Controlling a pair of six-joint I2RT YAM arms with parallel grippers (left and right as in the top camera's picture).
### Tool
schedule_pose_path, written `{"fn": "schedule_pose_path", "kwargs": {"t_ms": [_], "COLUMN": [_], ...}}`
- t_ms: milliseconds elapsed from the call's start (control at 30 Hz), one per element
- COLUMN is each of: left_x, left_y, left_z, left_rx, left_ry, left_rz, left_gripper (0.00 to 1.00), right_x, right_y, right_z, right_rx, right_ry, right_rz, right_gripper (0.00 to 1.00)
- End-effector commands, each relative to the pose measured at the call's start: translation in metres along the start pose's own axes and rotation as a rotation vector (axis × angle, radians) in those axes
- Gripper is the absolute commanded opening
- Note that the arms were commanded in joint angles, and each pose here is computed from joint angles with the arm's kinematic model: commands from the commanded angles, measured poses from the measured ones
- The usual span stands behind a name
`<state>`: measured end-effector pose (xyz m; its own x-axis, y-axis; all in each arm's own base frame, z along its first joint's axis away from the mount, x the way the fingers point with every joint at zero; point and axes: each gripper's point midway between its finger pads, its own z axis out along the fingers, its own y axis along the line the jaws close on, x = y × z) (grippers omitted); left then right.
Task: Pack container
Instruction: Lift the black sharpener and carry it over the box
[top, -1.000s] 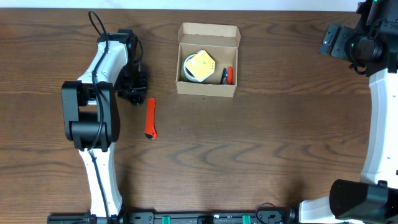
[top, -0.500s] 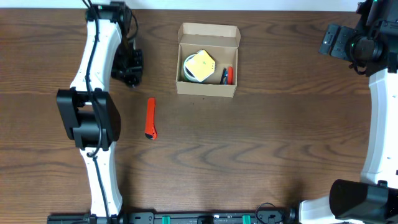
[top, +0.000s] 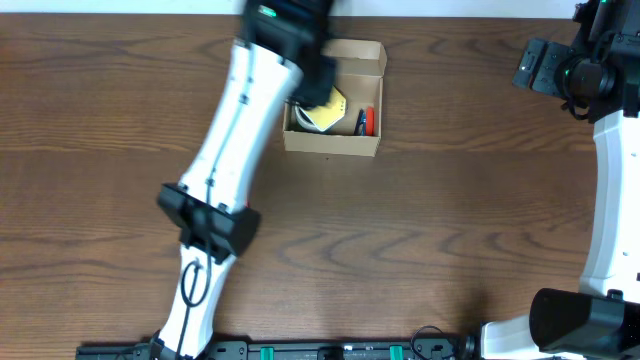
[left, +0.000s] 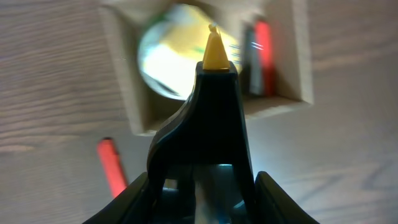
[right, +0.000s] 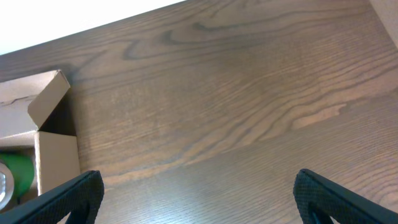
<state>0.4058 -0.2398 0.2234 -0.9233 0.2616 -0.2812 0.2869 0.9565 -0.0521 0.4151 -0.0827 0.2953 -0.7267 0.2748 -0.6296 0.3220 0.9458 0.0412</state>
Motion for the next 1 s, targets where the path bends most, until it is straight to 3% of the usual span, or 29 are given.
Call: {"fn": "schedule_pose_path", "kwargs": {"t_ms": [0,267,567,967], "left_x": [0.004,-0.013,-0.036,-0.013], "left_y": [-0.017,-0.058,-0.066,-0.061], "left_z": [-0.003,0.011,0.040,0.128], "left_rx": [-0.080,-0.022,0.016,0.005], "left_ry": [-0.031,-0.120,-0.167,0.034], "left_rz": [-0.002,-0.086,-0.064,-0.067], "left_gripper": [0.06,0.06,0.06,0.05], "right_x": [0.002,0.002,0.002,0.002], "right_y": [-0.005,-0.005,-0.005,-0.005], "right_z": [0.004,0.004,0.004,0.004], "right_rx": [0.016,0.016,0.016,0.016], "right_ry": [0.011,0.011,0.011,0.011], "right_rz": [0.007,0.007,0.007,0.007], "right_gripper": [0.99,0.99,0.99,0.99]}}
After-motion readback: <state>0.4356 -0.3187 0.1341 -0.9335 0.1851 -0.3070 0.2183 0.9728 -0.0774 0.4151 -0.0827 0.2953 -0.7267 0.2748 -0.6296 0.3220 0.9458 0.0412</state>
